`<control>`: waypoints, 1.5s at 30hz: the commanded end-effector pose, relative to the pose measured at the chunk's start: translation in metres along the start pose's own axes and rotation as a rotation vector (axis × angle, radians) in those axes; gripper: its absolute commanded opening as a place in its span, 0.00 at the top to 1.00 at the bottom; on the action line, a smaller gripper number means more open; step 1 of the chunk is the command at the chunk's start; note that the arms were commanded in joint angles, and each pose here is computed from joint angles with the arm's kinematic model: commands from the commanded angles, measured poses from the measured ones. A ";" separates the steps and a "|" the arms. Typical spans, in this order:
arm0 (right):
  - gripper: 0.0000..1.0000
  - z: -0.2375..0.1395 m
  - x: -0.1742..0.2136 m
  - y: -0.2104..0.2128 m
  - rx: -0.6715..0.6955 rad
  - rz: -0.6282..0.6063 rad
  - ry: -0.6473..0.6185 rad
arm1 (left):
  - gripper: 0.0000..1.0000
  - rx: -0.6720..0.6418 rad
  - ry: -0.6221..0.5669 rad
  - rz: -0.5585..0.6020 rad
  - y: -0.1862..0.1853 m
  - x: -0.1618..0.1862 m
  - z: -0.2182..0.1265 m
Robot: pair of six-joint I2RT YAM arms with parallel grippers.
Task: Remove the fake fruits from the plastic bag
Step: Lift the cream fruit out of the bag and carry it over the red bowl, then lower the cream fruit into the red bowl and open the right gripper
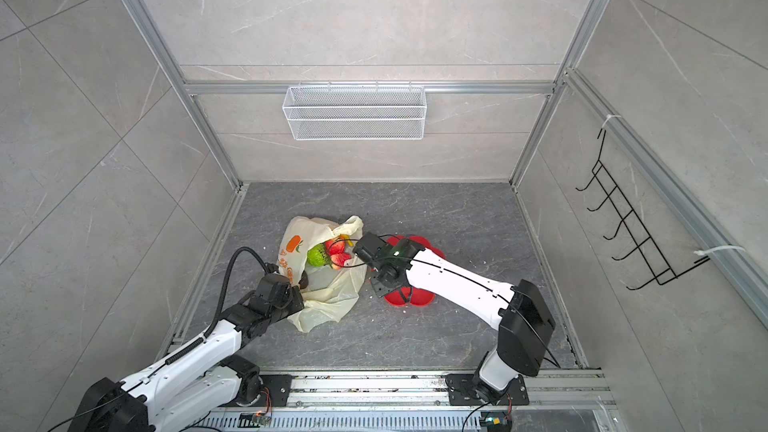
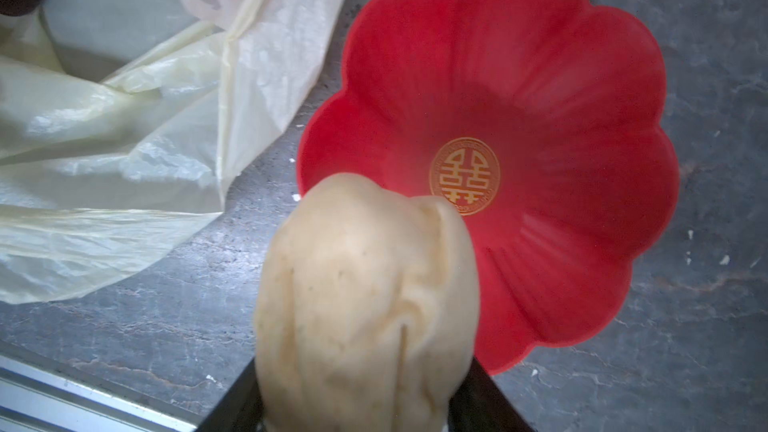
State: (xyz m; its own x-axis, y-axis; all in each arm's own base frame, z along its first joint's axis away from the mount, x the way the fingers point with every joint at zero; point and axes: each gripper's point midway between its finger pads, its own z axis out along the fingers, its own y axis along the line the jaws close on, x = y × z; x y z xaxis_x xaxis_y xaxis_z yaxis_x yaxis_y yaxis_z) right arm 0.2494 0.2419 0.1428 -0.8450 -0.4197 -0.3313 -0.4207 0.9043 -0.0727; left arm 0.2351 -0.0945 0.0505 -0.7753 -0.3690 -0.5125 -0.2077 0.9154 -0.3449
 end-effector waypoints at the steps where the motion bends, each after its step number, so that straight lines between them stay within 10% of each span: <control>1: 0.51 0.002 0.009 -0.022 -0.012 0.051 0.053 | 1.00 0.019 -0.038 0.041 -0.011 -0.015 -0.006; 45: 0.38 0.076 0.066 -0.072 0.077 0.166 0.400 | 1.00 0.037 -0.049 0.042 -0.008 -0.010 -0.005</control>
State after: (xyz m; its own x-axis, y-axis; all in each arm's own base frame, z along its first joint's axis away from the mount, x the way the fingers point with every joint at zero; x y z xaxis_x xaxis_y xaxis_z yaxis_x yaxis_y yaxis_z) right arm 0.2525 0.1593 0.0586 -0.9679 -0.2500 0.0268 -0.2514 0.9608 -0.1169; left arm 0.2370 -0.0957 0.0565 -0.7680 -0.3496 -0.5366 -0.1767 0.9210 -0.3472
